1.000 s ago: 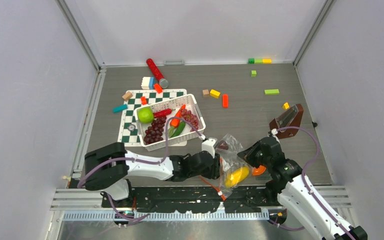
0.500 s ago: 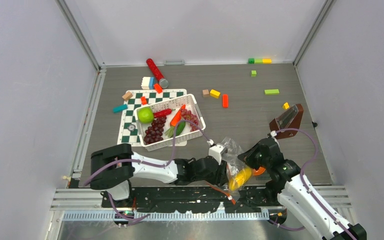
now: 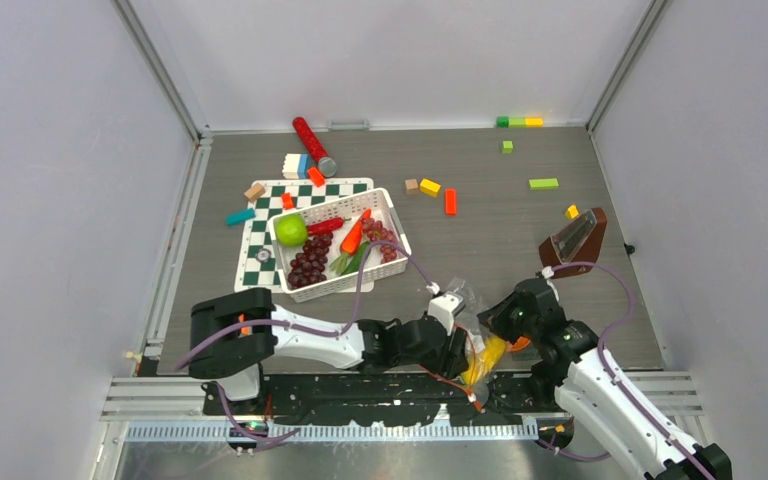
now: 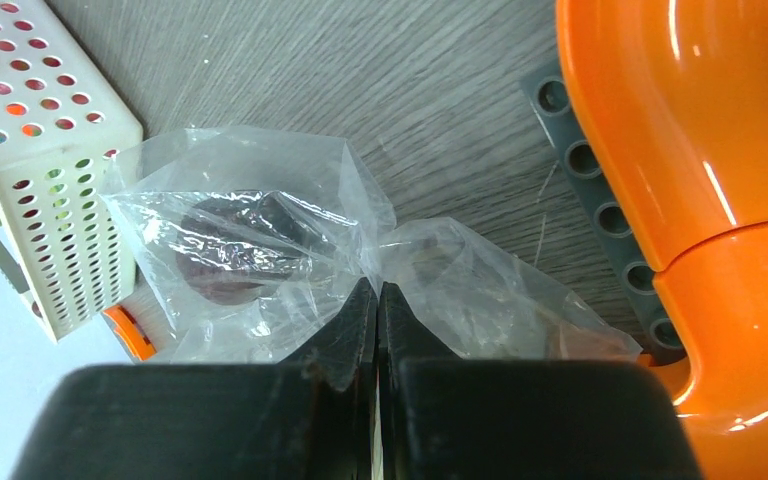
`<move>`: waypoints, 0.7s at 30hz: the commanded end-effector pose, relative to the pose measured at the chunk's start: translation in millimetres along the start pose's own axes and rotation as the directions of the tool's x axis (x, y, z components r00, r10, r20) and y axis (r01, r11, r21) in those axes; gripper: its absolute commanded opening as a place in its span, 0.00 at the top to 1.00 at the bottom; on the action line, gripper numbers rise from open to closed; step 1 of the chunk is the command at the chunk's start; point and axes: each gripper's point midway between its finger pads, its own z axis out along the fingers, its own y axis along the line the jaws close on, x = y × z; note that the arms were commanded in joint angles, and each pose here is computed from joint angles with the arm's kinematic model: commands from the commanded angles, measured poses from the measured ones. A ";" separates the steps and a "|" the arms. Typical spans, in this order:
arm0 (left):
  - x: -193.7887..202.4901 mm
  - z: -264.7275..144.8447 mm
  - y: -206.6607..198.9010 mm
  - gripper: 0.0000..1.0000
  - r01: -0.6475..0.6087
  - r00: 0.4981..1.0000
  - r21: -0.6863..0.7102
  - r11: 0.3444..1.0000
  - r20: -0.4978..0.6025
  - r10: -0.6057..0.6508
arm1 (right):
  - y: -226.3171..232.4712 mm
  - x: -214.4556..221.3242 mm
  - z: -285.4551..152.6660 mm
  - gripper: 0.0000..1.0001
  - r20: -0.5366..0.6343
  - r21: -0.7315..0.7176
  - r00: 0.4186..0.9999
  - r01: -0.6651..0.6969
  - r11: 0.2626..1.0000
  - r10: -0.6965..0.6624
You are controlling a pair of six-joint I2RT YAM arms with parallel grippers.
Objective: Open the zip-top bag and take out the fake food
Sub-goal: Pick up the fake fruit from the zipper food storage bag.
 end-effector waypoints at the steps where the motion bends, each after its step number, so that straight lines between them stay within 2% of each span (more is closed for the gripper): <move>1: -9.3 2.7 -16.0 0.44 -0.038 0.999 0.033 0.999 0.025 0.038 | -5.4 -2.9 3.8 1.00 0.022 0.022 0.999 -0.036 0.999 0.035; 21: -4.6 11.0 -23.5 0.38 -0.067 0.998 0.045 0.997 0.002 0.067 | -10.8 1.5 8.9 1.00 0.006 0.034 0.999 -0.049 0.998 0.049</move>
